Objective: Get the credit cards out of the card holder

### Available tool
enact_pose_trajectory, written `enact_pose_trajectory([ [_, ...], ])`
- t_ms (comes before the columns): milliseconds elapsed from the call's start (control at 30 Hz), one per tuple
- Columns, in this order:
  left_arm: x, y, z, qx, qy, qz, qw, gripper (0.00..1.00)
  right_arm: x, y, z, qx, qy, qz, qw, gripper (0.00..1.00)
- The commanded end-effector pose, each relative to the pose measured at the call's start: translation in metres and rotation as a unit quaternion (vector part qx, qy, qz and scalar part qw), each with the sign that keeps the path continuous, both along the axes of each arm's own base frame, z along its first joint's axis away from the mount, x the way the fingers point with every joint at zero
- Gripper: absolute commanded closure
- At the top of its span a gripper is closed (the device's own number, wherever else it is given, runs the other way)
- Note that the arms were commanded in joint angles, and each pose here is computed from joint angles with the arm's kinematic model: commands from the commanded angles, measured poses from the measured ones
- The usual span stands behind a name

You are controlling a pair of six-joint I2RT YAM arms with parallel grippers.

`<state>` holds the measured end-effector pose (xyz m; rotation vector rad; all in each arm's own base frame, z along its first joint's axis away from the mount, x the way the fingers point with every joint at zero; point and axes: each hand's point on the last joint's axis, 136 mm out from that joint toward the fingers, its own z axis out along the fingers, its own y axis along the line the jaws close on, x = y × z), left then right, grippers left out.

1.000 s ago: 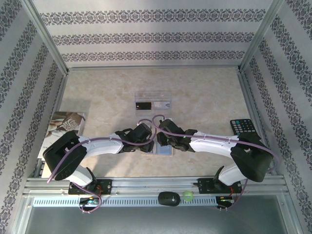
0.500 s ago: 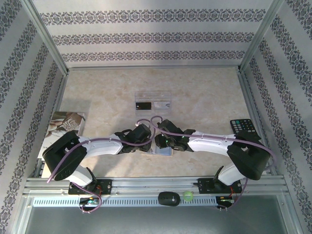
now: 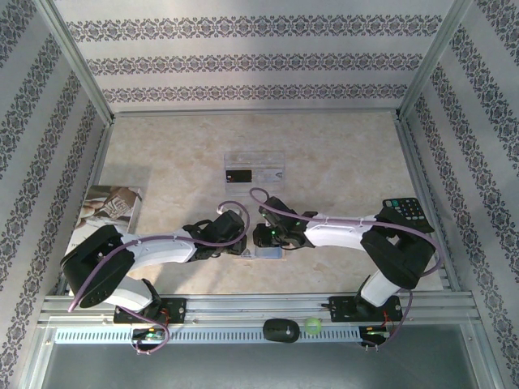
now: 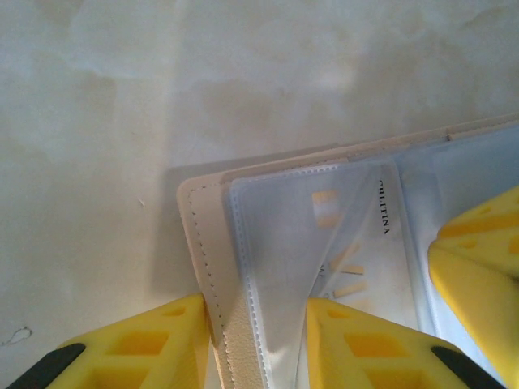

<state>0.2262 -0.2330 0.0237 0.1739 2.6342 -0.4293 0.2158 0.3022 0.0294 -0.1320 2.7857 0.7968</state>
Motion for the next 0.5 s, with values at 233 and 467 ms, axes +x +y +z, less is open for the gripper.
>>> enact_pose_trajectory([
  [233,-0.019,0.026,-0.024,0.038,0.047,0.022,0.998,0.65,-0.014,0.013,-0.002,0.050,0.073,-0.025,0.996,0.80],
  [467,-0.021,0.027,-0.025,0.033,0.049,0.023,0.998,0.64,-0.019,0.000,-0.011,0.028,0.083,-0.049,0.995,0.80],
])
